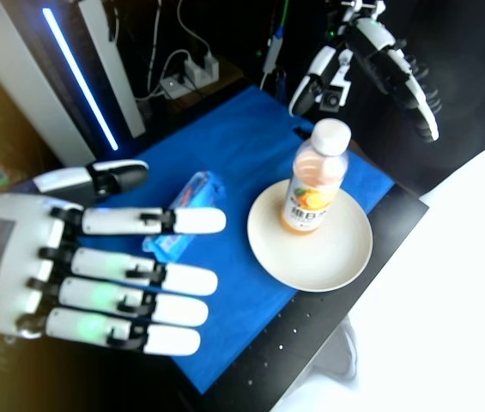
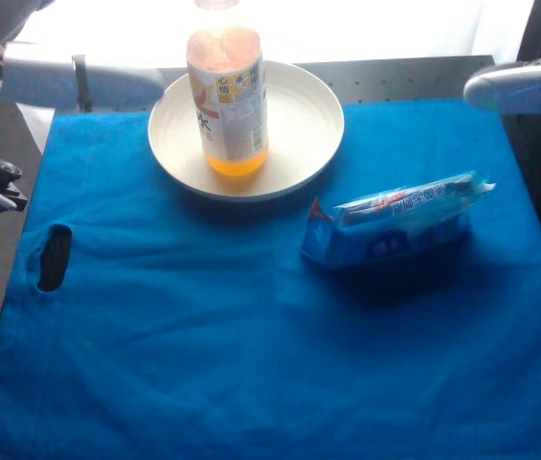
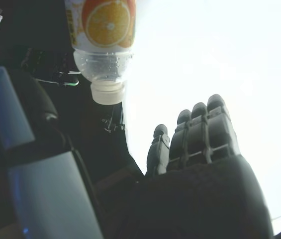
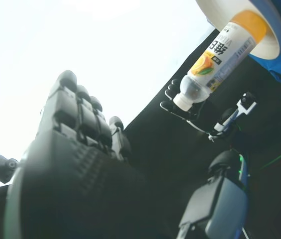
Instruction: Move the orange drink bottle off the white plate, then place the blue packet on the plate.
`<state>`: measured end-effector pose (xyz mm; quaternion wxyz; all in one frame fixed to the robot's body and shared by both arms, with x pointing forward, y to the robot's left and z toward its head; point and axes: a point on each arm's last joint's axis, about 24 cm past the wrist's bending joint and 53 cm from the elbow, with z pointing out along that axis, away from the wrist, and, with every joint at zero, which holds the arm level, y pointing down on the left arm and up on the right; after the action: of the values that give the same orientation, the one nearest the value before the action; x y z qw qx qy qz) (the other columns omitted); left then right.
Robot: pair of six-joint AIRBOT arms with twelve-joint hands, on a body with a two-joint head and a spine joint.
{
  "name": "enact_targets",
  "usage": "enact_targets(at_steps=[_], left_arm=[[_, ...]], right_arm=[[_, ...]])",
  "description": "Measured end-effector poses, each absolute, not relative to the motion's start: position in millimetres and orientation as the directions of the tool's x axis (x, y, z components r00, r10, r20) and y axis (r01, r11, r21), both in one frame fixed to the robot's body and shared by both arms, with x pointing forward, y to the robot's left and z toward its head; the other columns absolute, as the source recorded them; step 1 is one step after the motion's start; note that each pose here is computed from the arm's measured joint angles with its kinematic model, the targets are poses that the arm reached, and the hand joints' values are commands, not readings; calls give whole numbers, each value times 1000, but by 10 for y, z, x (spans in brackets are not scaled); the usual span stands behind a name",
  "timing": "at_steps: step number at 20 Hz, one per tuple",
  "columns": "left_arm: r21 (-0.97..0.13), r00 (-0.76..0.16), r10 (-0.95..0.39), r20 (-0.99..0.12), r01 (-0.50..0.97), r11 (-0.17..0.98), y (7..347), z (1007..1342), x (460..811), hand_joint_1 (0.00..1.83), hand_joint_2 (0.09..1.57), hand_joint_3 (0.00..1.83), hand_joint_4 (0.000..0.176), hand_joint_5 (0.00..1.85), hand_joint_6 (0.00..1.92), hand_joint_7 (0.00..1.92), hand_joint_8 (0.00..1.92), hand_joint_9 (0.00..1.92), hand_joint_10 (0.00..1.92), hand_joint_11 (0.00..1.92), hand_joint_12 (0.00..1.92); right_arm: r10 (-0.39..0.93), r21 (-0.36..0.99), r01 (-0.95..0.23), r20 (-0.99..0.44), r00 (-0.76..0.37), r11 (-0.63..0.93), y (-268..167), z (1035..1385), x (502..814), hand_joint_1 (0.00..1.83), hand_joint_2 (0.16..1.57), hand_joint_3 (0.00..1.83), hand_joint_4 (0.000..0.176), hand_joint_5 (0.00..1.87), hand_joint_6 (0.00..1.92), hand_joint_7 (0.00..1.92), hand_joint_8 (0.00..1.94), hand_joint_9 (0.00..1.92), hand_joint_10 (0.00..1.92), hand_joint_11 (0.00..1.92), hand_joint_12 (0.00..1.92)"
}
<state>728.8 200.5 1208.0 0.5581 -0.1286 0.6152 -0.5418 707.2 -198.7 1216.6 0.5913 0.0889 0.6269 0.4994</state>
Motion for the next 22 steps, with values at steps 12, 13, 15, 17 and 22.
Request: enact_targets(at_steps=[12, 13, 15, 17, 22], left_arm=[[-890, -410, -810, -419, 361, 278, 1909, 11731, 7432, 687, 755, 0, 78, 16, 2, 108, 6, 97, 8, 0, 338], [-894, -413, -810, -416, 349, 281, 1896, 11676, 7455, 674, 742, 0, 77, 11, 1, 95, 3, 79, 4, 0, 271], [-904, -414, -820, -396, 332, 268, 1881, 11616, 7510, 741, 694, 0, 52, 1, 0, 50, 0, 29, 0, 0, 130], [-917, -417, -831, -369, 312, 250, 1866, 11553, 7562, 722, 678, 0, 61, 0, 0, 15, 0, 1, 0, 0, 87], [-926, -434, -831, -349, 296, 235, 1753, 11455, 7571, 625, 717, 6, 102, 0, 0, 58, 13, 52, 17, 66, 120]], right_arm=[[699, 729, -481, -655, -285, 487, -1983, 12163, 7073, 610, 741, 6, 124, 113, 0, 245, 0, 190, 2, 0, 646], [699, 729, -480, -655, -285, 488, -1985, 12160, 7075, 600, 755, 5, 137, 89, 0, 242, 0, 200, 3, 0, 681], [695, 726, -484, -659, -289, 487, -1962, 12153, 7067, 623, 758, 0, 167, 24, 0, 228, 0, 204, 1, 0, 722], [691, 724, -488, -662, -291, 488, -1949, 12149, 7061, 626, 756, 0, 162, 21, 1, 216, 0, 197, 0, 0, 721], [692, 728, -488, -658, -297, 482, -1910, 12128, 7059, 661, 744, 0, 157, 29, 1, 227, 3, 211, 1, 0, 878]])
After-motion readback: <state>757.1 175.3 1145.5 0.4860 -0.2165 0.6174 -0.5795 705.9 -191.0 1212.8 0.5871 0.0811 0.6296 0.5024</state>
